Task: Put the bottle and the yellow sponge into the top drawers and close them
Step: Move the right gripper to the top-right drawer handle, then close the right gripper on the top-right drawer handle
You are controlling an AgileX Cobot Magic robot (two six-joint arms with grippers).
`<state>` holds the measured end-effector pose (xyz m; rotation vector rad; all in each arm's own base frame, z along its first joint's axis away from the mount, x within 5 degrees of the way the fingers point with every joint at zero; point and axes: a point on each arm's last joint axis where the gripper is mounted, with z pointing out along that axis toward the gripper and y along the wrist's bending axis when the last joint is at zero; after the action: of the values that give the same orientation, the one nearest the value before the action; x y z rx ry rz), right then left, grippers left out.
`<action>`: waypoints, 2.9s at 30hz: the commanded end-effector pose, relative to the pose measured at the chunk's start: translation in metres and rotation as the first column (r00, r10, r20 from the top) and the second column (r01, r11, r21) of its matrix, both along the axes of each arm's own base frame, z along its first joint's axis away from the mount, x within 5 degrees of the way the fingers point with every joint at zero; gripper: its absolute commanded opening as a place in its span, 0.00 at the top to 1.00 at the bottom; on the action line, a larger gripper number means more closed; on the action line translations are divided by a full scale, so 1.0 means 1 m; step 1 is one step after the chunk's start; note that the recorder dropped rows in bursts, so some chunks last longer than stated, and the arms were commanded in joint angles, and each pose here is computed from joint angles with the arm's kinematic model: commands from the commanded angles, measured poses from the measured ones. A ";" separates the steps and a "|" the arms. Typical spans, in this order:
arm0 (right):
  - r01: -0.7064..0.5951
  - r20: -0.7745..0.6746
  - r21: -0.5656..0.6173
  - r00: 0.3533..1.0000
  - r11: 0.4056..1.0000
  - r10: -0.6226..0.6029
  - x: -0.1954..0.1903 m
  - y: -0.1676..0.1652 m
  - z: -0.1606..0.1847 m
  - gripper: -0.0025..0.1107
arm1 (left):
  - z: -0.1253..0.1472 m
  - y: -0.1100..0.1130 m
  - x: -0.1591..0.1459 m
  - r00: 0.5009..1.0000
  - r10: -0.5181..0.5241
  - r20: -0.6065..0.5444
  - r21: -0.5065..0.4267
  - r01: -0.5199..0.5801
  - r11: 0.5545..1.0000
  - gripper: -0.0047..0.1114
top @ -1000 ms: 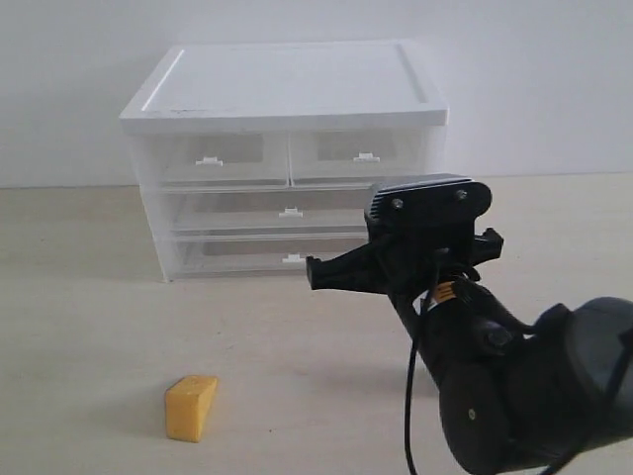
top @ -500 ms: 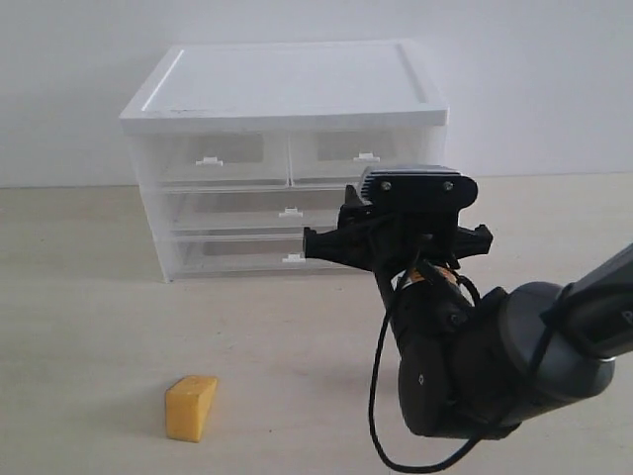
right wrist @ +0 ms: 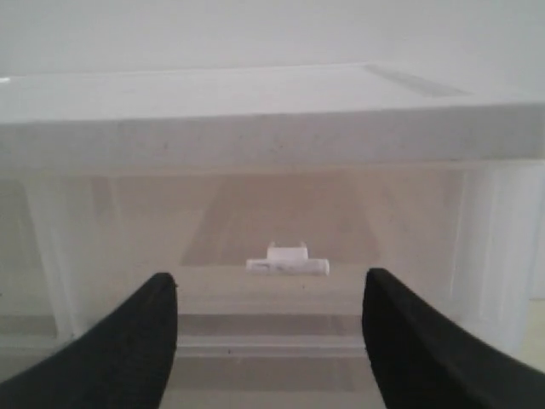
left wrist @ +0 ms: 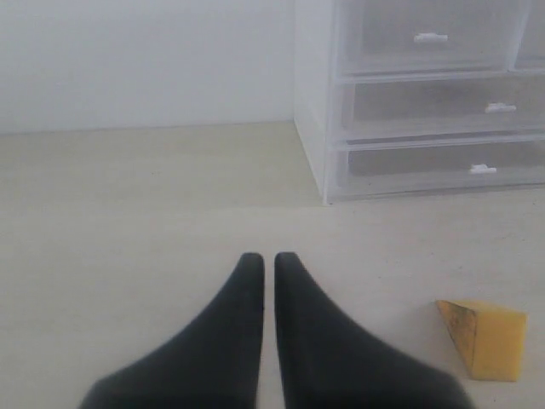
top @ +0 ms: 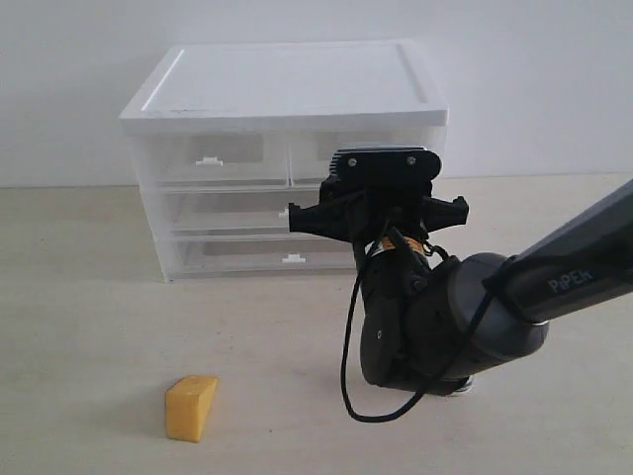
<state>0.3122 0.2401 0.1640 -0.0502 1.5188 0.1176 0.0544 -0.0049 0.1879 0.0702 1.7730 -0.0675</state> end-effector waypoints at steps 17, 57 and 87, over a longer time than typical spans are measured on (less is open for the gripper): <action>0.037 0.035 0.043 0.999 0.998 -0.039 0.025 -0.018 0.001 0.47 | -0.001 0.000 0.000 1.000 0.000 -0.002 -0.001 0.000 1.000 0.92; 0.030 0.032 0.016 0.999 0.999 -0.030 0.036 -0.008 -0.008 0.47 | -0.001 0.000 0.000 1.000 0.000 -0.002 -0.001 0.000 1.000 0.92; 0.043 -0.002 -0.022 0.999 0.999 -0.043 0.025 -0.007 -0.017 0.98 | -0.001 0.000 0.000 1.000 0.000 -0.002 -0.001 0.000 1.000 0.92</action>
<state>0.3425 0.2359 0.1531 -0.0422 1.5038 0.1078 0.0544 -0.0049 0.1879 0.0702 1.7730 -0.0675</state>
